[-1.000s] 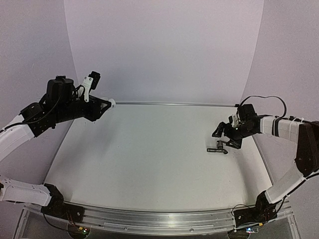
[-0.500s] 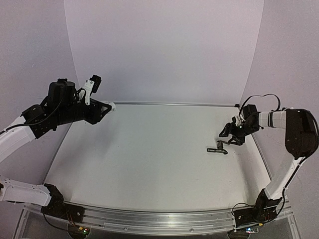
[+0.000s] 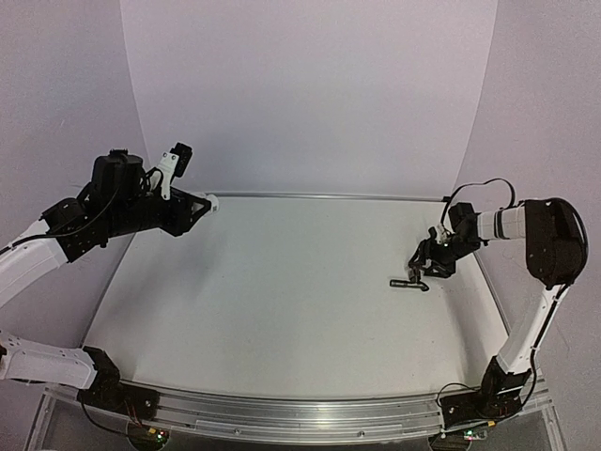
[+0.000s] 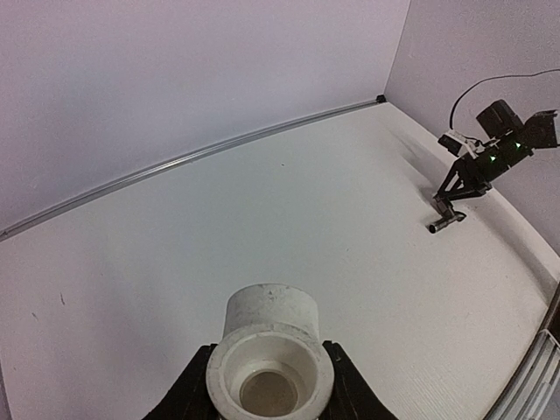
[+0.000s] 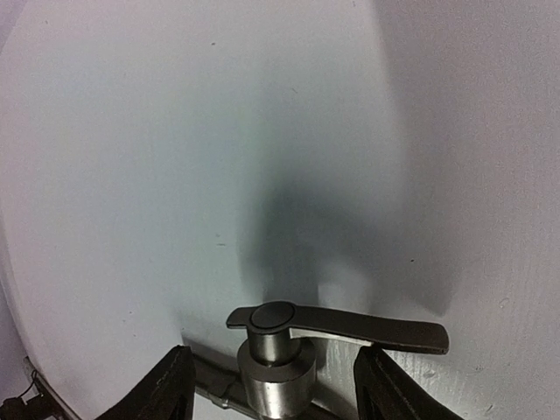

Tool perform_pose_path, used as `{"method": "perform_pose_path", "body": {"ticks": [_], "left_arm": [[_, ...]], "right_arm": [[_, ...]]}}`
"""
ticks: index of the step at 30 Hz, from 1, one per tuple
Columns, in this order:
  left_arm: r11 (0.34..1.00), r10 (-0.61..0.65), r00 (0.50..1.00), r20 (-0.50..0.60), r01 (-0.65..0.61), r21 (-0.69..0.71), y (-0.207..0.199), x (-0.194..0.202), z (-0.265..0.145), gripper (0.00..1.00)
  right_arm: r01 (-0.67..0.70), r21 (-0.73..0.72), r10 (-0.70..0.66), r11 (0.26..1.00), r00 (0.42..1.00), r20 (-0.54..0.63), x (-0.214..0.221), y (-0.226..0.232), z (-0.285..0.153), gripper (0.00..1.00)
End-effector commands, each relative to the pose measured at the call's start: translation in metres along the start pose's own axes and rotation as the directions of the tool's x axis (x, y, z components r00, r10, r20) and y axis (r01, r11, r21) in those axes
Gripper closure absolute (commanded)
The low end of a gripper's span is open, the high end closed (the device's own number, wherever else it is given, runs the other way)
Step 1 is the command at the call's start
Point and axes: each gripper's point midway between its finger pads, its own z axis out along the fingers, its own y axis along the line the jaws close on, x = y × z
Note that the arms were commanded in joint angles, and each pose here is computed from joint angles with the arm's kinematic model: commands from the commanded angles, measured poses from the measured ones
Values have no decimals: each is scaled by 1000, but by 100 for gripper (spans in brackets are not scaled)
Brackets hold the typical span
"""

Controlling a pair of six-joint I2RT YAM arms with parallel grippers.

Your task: Install the water faucets

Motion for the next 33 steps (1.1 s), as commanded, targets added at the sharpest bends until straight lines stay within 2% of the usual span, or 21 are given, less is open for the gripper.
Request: {"method": "perform_pose_path", "body": {"ticks": [1, 4, 8, 14, 17, 22, 26, 29, 31, 33], "left_arm": [[1000, 8, 997, 73, -10, 21, -4, -19, -4, 100], [1000, 7, 997, 72, -8, 17, -4, -18, -4, 100], [1000, 6, 997, 77, -8, 21, -5, -20, -4, 100], [1000, -7, 997, 81, 5, 26, -6, -23, -4, 100], [998, -29, 996, 83, 24, 59, -11, -24, -4, 100], [985, -127, 989, 70, 118, 122, -21, -23, 3, 100], [932, -283, 959, 38, 265, 246, -39, -17, 17, 100], [860, -379, 925, -33, 365, 357, -59, -11, 29, 100], [809, -424, 902, -77, 416, 415, -69, -12, 35, 100], [745, -466, 874, -136, 471, 473, -79, -12, 39, 100]], "right_arm": [[44, 164, -50, 986, 998, 35, -6, -3, 10, 37], [40, 286, -59, 957, 997, 57, -3, -12, 10, 37], [43, 406, -73, 913, 996, 58, 0, -22, 12, 47], [73, 506, -100, 859, 995, 25, 16, -25, 21, 50], [70, 505, -107, 860, 993, 45, 13, -22, 19, 63], [132, 492, -223, 860, 966, 131, -6, 13, -1, 99], [239, 522, -395, 819, 894, 212, -21, 67, -28, 100], [262, 627, -537, 733, 789, 299, -29, 107, -64, 100], [199, 670, -573, 715, 716, 398, -36, 127, -94, 100], [119, 638, -530, 761, 681, 506, -38, 137, -119, 100]]}}
